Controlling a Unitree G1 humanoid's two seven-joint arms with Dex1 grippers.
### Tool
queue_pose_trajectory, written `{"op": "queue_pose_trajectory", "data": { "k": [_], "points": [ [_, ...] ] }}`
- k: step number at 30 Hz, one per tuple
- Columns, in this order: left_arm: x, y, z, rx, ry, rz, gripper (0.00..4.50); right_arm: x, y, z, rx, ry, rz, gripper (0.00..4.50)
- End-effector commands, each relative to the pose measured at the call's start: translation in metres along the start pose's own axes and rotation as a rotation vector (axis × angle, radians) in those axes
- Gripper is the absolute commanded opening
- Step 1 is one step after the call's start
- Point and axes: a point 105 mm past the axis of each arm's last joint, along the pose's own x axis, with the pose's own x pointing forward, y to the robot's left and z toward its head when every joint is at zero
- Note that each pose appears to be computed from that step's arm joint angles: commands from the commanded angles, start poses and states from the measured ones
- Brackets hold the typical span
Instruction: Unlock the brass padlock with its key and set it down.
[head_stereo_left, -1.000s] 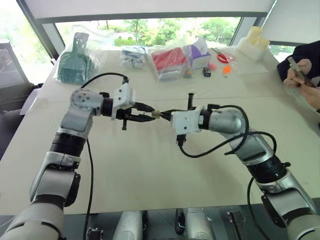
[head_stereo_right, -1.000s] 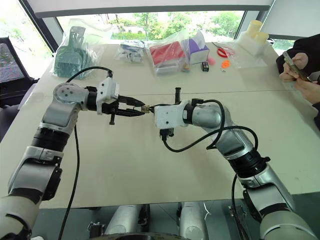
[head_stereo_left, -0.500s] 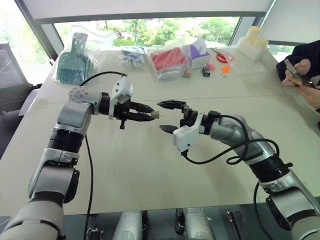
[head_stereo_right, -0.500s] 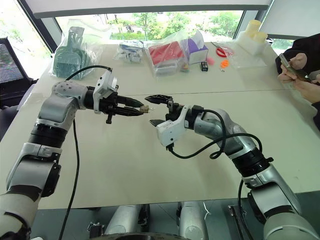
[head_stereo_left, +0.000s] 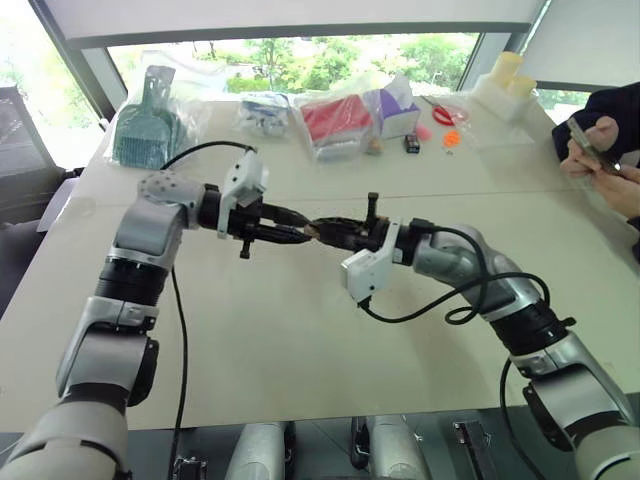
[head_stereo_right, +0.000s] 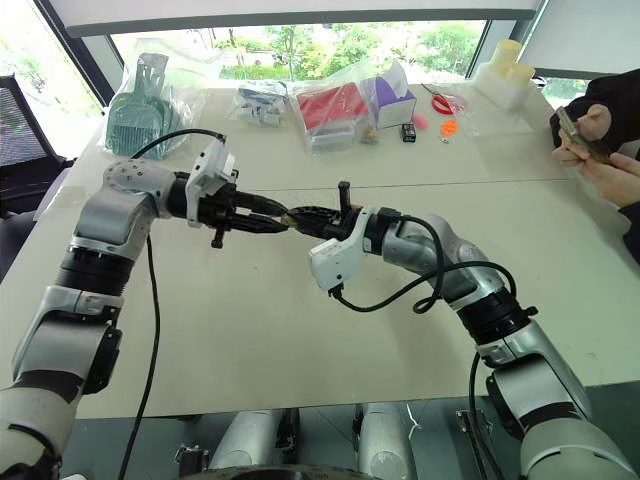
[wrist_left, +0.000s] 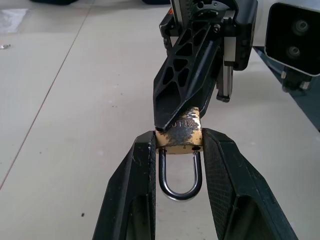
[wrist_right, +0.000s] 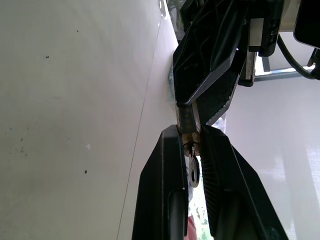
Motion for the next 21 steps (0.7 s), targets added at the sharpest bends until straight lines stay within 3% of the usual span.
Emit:
{"op": "queue_pose_trajectory", "data": {
  "k": [1,8,10,16,19,21],
  "points": [
    [0.0,-0.002,0.015,0.06,-0.025,-0.008,0.75,0.001,-0.018,0.005,-0.032,-0.027,-0.06,0.06],
    [0.002,-0.002,0.01,0.058,-0.009,-0.002,0.75,0.002,-0.019,0.006,-0.031,-0.028,-0.064,0.06],
    [0.001,-0.001,0.009,0.045,-0.003,0.007,1.83,0.001,-0.018,0.006,-0.031,-0.027,-0.064,0.0],
    [-0.01,0.005,0.021,0.053,-0.046,0.066,4.44,0.0,-0.017,0.004,-0.024,-0.017,-0.059,0.0],
    [-0.019,0.007,0.031,0.055,-0.084,0.086,4.48,0.0,-0.015,0.003,-0.02,-0.014,-0.058,0.0],
    [-0.024,0.007,0.035,0.062,-0.095,0.103,3.95,0.0,-0.015,0.003,-0.018,-0.013,-0.057,0.0]
  ]
}}
